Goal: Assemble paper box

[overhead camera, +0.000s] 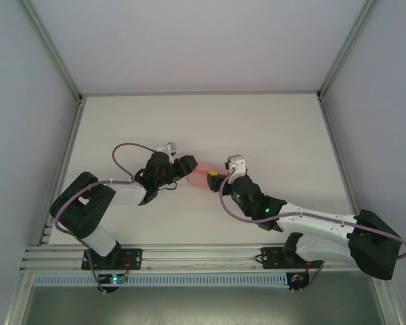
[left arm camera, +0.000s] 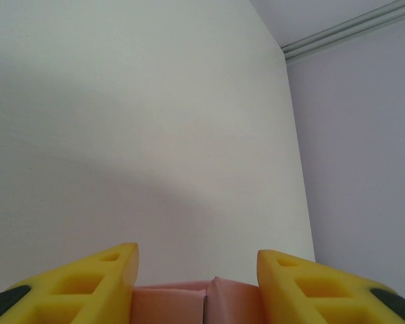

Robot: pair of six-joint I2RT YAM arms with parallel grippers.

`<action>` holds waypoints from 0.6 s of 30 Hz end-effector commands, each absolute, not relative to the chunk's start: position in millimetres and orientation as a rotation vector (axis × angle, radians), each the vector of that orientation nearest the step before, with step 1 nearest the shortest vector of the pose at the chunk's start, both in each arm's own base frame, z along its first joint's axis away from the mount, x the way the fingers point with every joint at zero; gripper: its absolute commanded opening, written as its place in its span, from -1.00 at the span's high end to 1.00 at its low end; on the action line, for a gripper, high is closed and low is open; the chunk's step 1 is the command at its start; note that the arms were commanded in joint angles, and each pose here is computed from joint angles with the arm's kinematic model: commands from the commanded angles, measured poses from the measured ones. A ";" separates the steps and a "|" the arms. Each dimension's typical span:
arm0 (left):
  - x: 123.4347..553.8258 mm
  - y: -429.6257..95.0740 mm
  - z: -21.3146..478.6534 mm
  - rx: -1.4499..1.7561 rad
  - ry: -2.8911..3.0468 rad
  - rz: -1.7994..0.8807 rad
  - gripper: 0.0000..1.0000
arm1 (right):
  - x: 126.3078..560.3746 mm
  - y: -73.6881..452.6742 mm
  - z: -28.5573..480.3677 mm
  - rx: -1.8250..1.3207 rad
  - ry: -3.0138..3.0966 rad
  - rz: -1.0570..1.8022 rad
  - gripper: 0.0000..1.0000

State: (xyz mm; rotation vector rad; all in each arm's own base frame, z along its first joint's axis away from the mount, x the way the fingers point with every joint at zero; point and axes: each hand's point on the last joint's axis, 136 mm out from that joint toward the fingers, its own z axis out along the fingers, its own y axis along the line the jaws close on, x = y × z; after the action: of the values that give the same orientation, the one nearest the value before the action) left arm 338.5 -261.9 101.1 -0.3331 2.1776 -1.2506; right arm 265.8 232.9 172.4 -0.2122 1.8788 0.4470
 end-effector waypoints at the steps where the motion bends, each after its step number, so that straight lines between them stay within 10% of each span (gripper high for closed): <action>1: 299.7 -252.5 38.7 -0.345 2.431 -1.111 0.20 | 275.0 218.6 170.4 -0.092 1.877 0.447 -0.59; 18: 288.0 -255.0 22.3 -0.281 2.454 -1.097 0.36 | 256.2 173.9 45.5 0.074 2.173 0.342 -0.23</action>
State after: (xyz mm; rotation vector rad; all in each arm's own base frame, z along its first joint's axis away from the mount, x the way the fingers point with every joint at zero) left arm 326.1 -270.6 98.4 -0.2362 2.1791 -1.2155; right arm 276.3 205.8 106.9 0.0936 2.0145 0.4885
